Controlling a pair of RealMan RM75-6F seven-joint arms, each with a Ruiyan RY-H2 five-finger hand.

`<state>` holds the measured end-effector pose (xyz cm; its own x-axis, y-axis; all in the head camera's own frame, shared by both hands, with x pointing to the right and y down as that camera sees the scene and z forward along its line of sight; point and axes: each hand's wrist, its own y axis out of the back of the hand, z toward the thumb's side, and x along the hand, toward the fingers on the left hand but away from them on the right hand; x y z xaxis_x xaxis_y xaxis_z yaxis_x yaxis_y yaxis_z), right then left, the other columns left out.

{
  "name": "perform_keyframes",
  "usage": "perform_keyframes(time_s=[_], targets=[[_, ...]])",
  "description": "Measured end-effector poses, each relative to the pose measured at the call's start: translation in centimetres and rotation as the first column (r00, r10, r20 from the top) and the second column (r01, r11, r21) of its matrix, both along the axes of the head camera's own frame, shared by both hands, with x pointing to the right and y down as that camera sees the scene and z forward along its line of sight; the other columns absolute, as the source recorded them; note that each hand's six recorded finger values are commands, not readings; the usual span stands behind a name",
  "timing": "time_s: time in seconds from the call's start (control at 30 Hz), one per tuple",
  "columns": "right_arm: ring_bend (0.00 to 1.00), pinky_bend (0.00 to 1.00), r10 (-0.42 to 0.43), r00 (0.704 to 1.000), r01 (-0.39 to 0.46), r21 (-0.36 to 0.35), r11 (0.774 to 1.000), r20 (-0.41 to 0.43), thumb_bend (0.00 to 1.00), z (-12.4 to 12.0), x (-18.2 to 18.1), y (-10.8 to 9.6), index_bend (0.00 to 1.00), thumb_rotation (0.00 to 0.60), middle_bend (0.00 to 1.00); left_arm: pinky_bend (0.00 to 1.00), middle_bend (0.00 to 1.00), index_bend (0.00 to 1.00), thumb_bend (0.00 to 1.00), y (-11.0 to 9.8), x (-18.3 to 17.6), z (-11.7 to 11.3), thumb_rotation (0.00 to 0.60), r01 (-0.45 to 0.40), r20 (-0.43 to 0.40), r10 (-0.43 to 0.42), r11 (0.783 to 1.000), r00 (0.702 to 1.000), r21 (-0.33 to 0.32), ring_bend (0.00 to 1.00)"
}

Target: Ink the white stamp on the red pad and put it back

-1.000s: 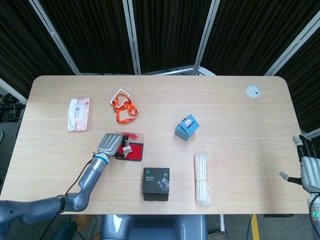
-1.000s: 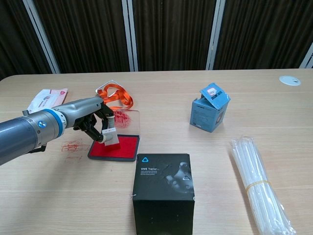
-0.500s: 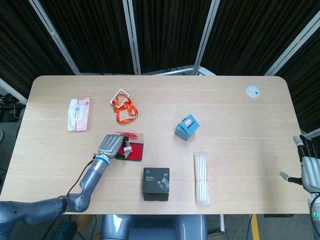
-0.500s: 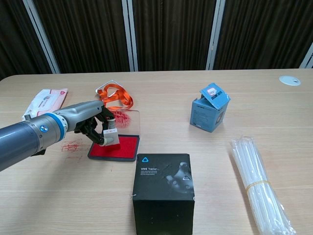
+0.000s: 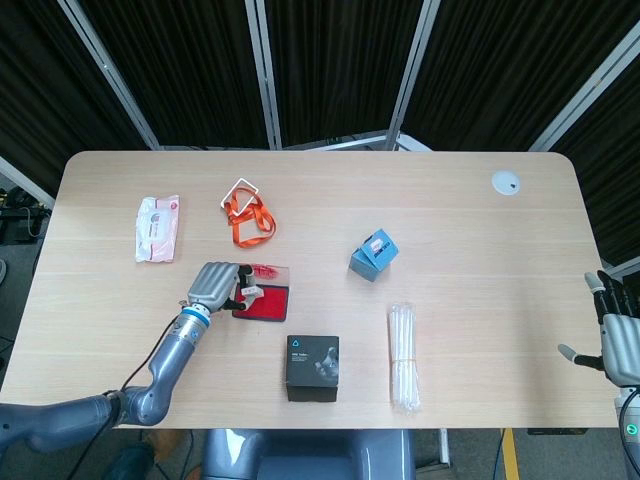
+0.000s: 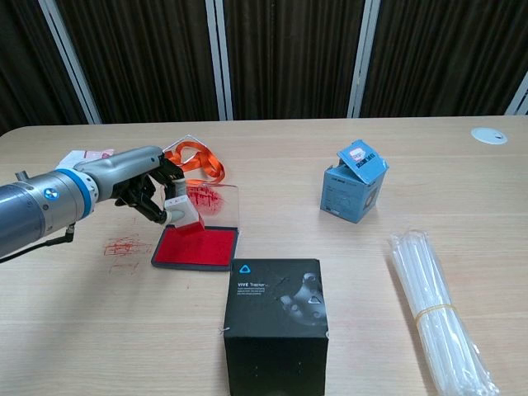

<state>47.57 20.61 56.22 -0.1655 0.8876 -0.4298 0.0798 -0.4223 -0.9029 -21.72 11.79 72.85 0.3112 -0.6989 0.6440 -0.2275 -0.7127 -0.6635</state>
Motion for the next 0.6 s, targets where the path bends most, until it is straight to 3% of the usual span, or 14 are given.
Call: perform_keyframes(time_s=[0.23, 0.6], targets=[[0.00, 0.00, -0.004, 1.000, 0.004, 0.001, 1.000, 0.001, 0.00, -0.1, -0.2, 0.1, 0.00, 0.600, 0.00, 0.86, 0.56, 0.57, 0.33, -0.7, -2.9, -1.0, 0.600, 0.029, 0.024, -0.029, 1.000, 0.999, 0.006, 0.82], [0.00, 0.00, -0.011, 1.000, 0.011, 0.001, 1.000, 0.005, 0.00, -0.2, -0.5, 0.3, 0.00, 0.600, 0.00, 0.86, 0.56, 0.56, 0.33, 0.8, -8.3, -0.1, 0.600, 0.043, 0.112, -0.040, 0.999, 0.993, -0.027, 0.82]])
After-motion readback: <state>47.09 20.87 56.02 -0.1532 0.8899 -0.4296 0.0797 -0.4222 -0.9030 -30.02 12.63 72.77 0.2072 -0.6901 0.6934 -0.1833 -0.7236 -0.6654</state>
